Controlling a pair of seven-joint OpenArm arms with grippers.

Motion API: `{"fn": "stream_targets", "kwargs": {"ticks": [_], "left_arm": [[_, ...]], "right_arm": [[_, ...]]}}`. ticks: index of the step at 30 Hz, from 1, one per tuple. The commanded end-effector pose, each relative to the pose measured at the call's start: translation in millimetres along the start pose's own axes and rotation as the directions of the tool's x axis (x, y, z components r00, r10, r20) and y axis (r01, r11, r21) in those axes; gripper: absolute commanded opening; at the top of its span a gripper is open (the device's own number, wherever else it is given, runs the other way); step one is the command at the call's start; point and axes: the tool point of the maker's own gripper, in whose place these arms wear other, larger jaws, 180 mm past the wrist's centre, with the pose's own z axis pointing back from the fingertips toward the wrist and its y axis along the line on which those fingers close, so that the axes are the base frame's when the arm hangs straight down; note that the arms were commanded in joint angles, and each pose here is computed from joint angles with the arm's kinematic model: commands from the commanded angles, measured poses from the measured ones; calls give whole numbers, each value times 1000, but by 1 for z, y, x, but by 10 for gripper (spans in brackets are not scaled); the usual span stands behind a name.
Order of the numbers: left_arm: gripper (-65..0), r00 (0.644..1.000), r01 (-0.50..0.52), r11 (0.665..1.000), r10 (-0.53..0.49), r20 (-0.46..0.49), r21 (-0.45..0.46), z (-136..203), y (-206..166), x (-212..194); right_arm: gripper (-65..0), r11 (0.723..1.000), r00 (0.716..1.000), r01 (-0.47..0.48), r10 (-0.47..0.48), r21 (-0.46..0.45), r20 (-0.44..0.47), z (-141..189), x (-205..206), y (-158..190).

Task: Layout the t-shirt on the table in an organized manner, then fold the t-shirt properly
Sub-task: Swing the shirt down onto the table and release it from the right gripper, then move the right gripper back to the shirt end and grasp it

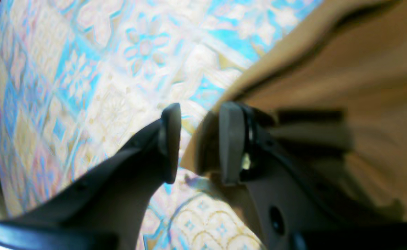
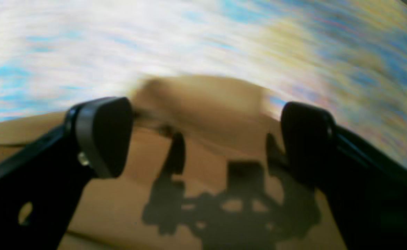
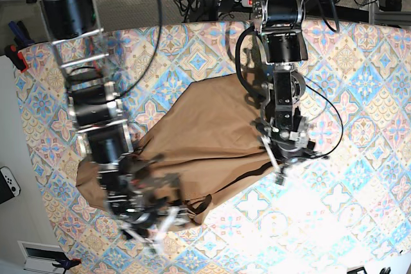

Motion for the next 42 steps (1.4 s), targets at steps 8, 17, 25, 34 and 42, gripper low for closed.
{"fn": "stream_targets", "kwargs": {"ticks": [8,17,25,34,42], "left_arm": [[-455,993,41,999,-40,111,-8,15,0,17],[-455,935,316,938,-283,216,-141,43,-80,24],[-455,905,366,912,-302,300,-184,75,-96,31],[-454,897,424,893,-389,213,-155,91,-75,17],[-454,894,440,890,-420,157,-121,94,-58,10]], "right_arm": [[0,1000,999,22,-22,-1,45,10,29,-13],[0,980,983,182,-180,-81,30,36,-24,-72],[0,991,994,68,-57,-118,94,88,12,-90],[-380,959,982,189,-185,-209,41,132,-38,-133],[-379,897,939,338,-339,-285,48,164,-86,-168]]}}
